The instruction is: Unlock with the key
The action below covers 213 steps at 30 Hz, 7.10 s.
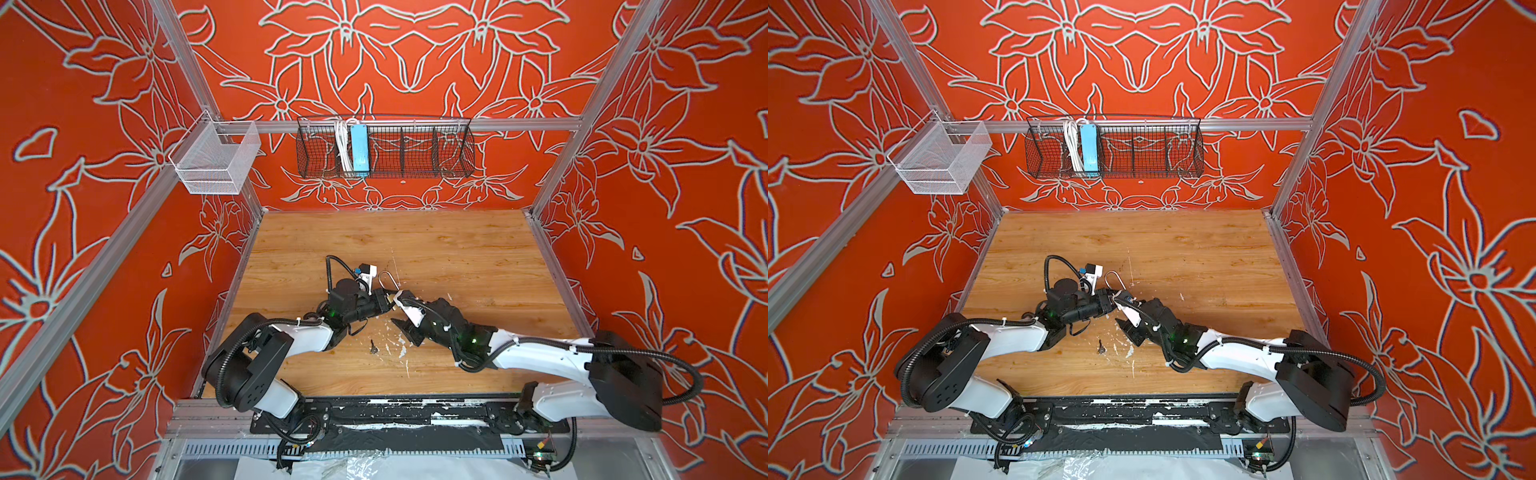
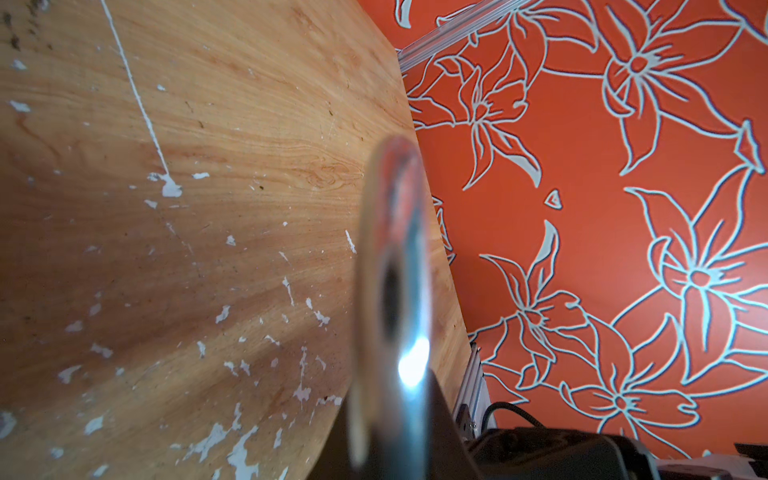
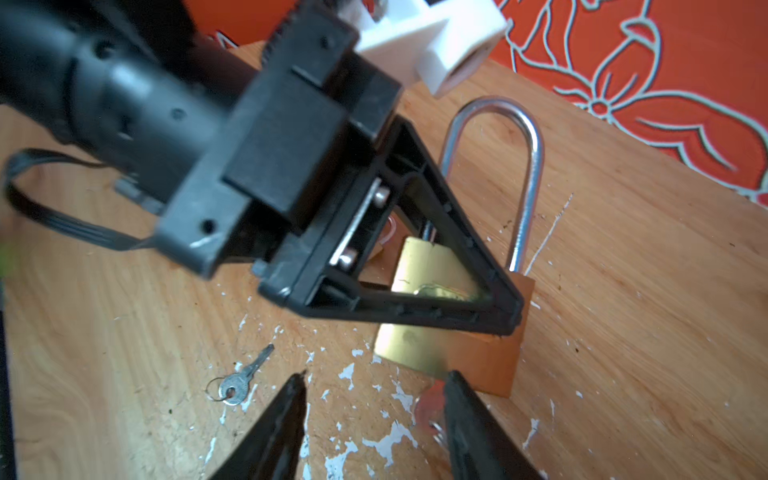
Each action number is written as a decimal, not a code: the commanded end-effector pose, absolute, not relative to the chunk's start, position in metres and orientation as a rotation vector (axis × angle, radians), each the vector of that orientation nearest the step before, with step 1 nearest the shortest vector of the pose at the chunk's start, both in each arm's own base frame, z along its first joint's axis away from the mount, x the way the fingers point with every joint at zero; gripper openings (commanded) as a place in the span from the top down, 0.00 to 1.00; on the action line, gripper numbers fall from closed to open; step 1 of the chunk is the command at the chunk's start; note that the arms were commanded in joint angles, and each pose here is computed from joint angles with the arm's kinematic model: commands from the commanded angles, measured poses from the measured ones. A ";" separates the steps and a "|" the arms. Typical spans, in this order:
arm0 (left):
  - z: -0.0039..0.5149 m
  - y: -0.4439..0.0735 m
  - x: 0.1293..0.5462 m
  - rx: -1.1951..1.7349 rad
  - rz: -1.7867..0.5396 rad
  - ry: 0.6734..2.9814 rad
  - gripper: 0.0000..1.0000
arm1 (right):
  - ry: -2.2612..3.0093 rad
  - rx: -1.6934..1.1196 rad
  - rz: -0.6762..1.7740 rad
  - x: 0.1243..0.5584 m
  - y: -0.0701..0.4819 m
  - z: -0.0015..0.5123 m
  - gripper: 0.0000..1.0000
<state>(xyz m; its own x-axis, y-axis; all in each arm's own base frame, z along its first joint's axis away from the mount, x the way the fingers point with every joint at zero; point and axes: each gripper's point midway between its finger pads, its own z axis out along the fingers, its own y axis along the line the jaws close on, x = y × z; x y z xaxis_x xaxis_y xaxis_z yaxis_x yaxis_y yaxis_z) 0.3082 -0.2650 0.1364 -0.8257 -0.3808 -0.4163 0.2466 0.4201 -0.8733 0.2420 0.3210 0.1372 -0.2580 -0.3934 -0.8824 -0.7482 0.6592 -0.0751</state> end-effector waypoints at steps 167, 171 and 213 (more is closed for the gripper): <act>0.197 -0.246 0.285 0.509 -0.616 1.761 0.03 | 2.002 0.016 0.122 0.461 0.114 0.191 1.00; 0.198 -0.242 0.286 0.475 -0.619 1.765 0.03 | 2.050 0.015 0.126 0.492 0.127 0.177 1.00; 0.191 -0.208 0.305 0.303 -0.538 1.798 0.03 | 2.416 0.058 0.592 0.642 0.235 0.042 1.00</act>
